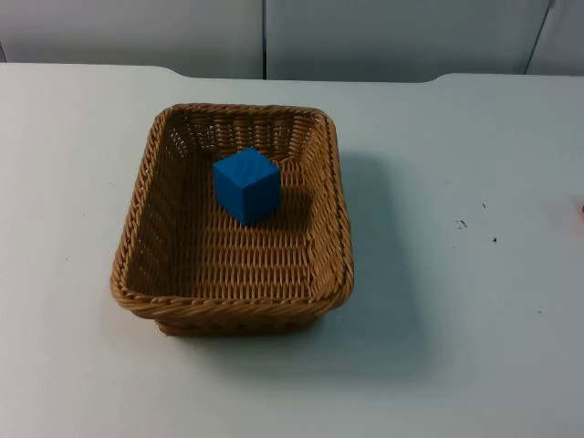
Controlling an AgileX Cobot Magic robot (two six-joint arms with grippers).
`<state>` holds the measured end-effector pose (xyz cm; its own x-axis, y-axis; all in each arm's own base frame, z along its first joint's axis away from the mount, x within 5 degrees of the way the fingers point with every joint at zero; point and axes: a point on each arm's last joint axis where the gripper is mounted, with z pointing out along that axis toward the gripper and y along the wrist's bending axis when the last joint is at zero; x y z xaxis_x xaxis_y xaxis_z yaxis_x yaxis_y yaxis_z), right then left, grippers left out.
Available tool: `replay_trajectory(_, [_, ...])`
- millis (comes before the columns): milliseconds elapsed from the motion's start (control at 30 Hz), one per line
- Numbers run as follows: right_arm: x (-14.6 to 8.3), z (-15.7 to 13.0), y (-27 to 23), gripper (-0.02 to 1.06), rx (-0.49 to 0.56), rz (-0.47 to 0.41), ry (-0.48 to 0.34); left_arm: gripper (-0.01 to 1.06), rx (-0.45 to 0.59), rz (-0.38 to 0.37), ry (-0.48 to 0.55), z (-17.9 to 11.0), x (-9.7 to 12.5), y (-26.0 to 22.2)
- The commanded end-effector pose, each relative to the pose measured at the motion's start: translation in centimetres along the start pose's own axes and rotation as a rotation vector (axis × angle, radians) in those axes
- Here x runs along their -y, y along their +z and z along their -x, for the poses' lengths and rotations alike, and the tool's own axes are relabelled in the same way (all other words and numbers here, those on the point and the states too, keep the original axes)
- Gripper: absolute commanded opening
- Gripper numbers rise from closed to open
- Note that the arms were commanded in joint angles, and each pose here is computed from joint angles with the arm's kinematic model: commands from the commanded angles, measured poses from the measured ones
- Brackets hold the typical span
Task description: Pick up the basket with the left hand and place the blue cube into the basket with the right hand.
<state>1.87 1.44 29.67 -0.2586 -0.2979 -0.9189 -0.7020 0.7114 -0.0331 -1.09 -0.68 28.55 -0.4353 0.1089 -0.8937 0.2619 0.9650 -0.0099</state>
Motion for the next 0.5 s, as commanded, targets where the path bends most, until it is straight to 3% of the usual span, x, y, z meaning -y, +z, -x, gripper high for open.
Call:
replay_trajectory(0, [0.0,-0.5,-0.6,0.77,0.019,0.006,0.013,0.79,-0.024,0.012,-0.003,-0.3,-0.1,0.0])
replay_trajectory(200, [-0.1,-1.1,-2.1,0.77,0.115,0.024,0.030,0.79,-0.022,0.016,-0.002,-0.3,-0.2,0.0])
replay_trajectory(467, [-0.2,-1.8,-2.6,0.77,0.011,0.032,0.034,0.79,-0.011,0.027,0.001,-0.4,-0.3,0.4])
